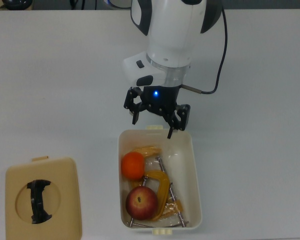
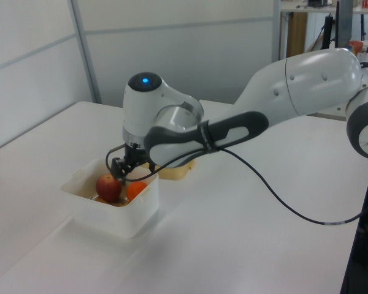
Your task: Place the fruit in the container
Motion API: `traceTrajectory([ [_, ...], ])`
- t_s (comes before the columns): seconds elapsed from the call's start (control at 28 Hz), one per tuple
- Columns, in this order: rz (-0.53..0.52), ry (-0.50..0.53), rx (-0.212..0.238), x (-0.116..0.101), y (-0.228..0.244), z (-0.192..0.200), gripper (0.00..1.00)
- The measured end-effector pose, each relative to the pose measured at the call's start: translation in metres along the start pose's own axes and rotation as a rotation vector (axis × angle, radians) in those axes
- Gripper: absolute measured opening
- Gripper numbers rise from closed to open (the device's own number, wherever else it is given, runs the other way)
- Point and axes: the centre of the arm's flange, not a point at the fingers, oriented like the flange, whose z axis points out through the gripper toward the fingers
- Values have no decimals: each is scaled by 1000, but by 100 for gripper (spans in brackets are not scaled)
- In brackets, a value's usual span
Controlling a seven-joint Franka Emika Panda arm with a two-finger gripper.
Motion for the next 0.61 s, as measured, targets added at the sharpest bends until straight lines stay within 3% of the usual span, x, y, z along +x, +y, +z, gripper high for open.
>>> traceTrajectory([
  [0.14,-160,-151,20,2,26,-19,100],
  [0.32,-269,-251,-6,10,75,-51,100],
  [0.61,-319,-340,-42,20,140,-81,100],
])
